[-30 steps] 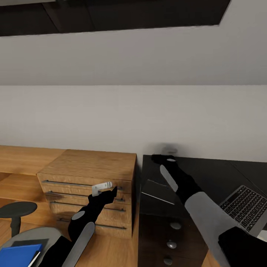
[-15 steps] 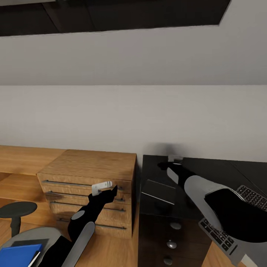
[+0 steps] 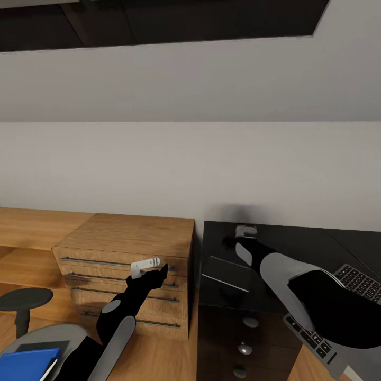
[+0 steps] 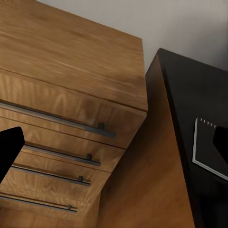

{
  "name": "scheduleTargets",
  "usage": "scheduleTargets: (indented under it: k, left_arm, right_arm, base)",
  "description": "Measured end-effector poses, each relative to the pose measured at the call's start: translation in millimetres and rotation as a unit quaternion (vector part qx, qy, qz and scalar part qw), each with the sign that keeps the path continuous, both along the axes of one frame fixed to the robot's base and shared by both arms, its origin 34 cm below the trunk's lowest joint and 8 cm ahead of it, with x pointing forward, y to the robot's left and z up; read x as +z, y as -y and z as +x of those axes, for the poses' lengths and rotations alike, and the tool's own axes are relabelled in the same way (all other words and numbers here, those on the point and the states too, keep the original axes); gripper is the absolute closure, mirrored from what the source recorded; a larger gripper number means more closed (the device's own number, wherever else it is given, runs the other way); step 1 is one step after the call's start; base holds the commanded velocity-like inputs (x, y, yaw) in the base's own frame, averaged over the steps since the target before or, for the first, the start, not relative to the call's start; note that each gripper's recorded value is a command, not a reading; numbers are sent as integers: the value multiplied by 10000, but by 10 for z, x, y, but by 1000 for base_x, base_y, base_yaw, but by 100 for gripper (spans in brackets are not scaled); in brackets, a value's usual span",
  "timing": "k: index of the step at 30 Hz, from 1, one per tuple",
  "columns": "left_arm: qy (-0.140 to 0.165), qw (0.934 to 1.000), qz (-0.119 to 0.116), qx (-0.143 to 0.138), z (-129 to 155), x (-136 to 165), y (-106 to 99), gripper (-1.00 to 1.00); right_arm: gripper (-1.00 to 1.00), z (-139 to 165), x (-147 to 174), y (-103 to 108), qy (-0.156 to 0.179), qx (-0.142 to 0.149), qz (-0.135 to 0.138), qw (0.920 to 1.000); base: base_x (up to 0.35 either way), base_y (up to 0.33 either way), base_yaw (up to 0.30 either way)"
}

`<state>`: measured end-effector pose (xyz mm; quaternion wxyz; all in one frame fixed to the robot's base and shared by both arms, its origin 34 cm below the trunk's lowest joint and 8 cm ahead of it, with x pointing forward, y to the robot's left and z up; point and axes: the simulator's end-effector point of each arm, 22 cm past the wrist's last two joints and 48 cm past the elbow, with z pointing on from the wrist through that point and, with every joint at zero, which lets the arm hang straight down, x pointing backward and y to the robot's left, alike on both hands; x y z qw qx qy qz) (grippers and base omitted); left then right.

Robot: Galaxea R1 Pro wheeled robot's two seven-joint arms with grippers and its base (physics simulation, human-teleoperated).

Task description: In the bedroom, organize the workspace by keeping the computer under the desk, ensuring the monitor is on the desk, placing the keyboard on the desk next to the monitor, placing the mouse on the desk next to the keyboard, moving the folder from the swivel chair onto the desk next to the mouse, stacking the notebook on top of the folder with the pen on top of the notebook, and positioning the swivel chair next to the desk.

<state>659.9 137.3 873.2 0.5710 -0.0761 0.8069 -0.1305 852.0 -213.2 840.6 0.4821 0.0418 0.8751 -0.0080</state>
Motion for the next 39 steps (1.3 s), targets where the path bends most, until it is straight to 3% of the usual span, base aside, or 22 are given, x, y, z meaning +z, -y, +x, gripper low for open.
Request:
scheduleTargets:
  k: [5, 7, 10, 39]
  left_arm:
    - [0, 10000, 0, 0, 0, 0, 0, -100]
    - [0, 10000, 0, 0, 0, 0, 0, -100]
    - [4, 10000, -1, 0, 0, 3, 0, -100]
    - [-1, 10000, 3, 7, -52, -454, -4, -100]
  right_arm:
    - [-100, -61, -94, -213, -260, 378, 423, 9981]
    - [-100, -89, -123, -291, -356, 443, 677, 9961]
    - [-100, -104, -136, -328, -408, 465, 819, 9947]
    - [-100, -175, -611, -345, -462, 481, 888, 9938]
  base:
    - [0, 0, 0]
    - [0, 0, 0]
    - [0, 0, 0]
    - [0, 0, 0]
